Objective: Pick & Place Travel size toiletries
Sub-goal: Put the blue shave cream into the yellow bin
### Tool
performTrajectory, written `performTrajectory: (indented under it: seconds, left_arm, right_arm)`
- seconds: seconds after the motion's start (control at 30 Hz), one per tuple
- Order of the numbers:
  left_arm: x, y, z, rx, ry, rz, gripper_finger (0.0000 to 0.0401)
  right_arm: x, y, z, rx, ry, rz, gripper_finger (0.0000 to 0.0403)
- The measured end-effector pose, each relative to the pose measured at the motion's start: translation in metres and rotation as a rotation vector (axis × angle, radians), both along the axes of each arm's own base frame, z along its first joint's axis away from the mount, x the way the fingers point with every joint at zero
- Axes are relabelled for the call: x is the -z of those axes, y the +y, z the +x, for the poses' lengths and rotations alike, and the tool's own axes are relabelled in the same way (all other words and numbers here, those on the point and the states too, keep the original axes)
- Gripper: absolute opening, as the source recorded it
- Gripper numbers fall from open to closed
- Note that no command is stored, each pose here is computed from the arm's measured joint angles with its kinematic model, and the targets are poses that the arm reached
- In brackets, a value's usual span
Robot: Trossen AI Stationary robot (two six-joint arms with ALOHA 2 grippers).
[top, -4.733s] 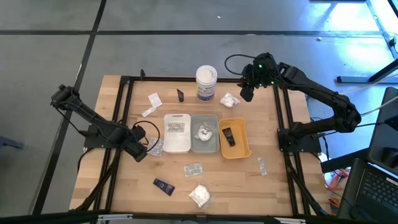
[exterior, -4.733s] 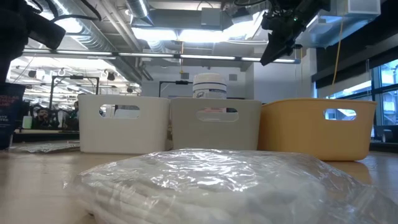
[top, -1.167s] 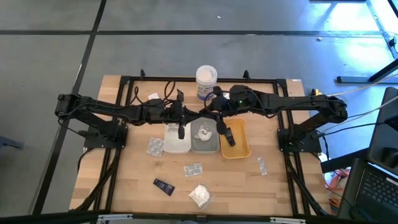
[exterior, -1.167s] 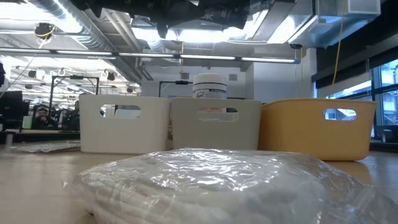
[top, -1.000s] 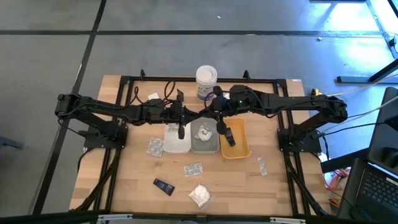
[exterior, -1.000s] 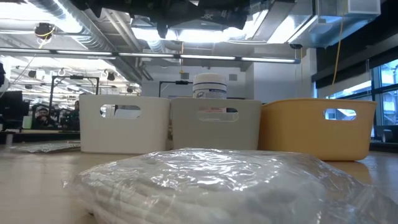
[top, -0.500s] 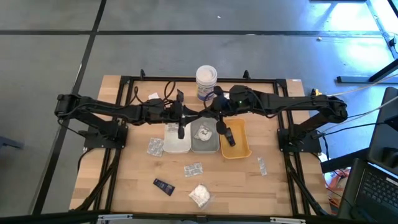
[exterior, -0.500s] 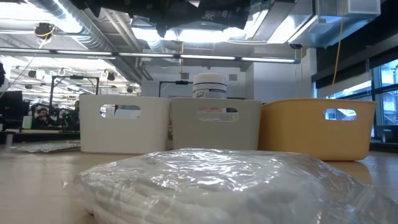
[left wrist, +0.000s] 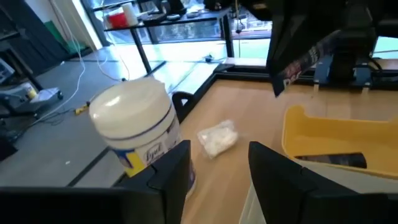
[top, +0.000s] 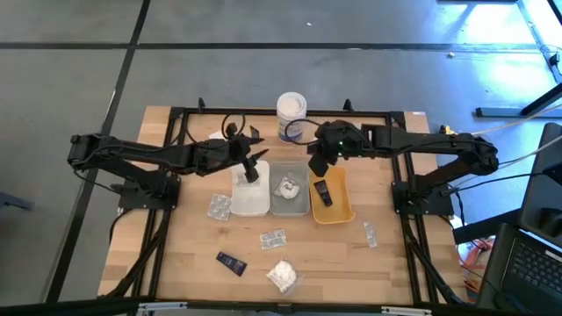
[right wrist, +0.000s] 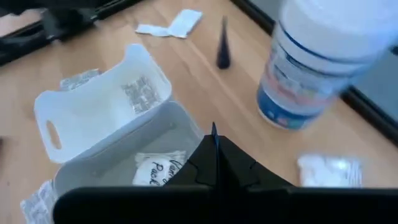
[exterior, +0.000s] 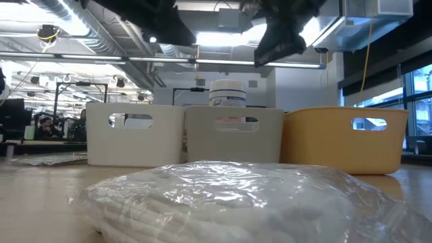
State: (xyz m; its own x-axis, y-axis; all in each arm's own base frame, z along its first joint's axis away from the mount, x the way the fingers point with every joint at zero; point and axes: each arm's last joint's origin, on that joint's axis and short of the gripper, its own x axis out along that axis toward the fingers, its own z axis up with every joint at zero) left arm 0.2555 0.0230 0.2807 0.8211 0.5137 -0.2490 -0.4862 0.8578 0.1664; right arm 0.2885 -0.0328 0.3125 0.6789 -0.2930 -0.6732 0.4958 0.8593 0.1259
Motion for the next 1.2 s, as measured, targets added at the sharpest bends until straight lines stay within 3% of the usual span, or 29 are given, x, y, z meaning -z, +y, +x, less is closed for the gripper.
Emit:
performTrajectory:
  seconds: [0.27, 0.43, 0.63, 0.77, 1.07, 1.2]
  left_arm:
    - [0.02, -0.001, -0.027, 0.015, -0.069, -0.017, 0.0136]
    - [0.025, -0.003, -0.045, 0.059, -0.187, -0.02, 0.013]
    - [0.023, -0.005, -0.053, 0.117, -0.245, -0.036, 0.013]
    - [0.023, -0.006, -0.053, 0.136, -0.246, -0.039, 0.0129]
    - [0.023, -0.005, -0.053, 0.127, -0.248, -0.038, 0.0129]
    - [0.023, -0.005, -0.053, 0.125, -0.25, -0.048, 0.013]
  right_arm:
    - [0.05, 0.033, -0.016, 0.189, 0.05, 0.069, 0.0002]
    - [0.068, 0.053, -0.036, 0.345, -0.11, 0.064, 0.0001]
    - [0.112, 0.067, -0.055, 0.544, -0.252, 0.098, 0.0001]
    - [0.129, 0.077, -0.057, 0.578, -0.29, 0.086, 0.0001]
    - [0.156, 0.09, -0.056, 0.634, -0.28, -0.047, 0.0001]
    - [0.172, 0.098, -0.056, 0.648, -0.261, -0.044, 0.0001]
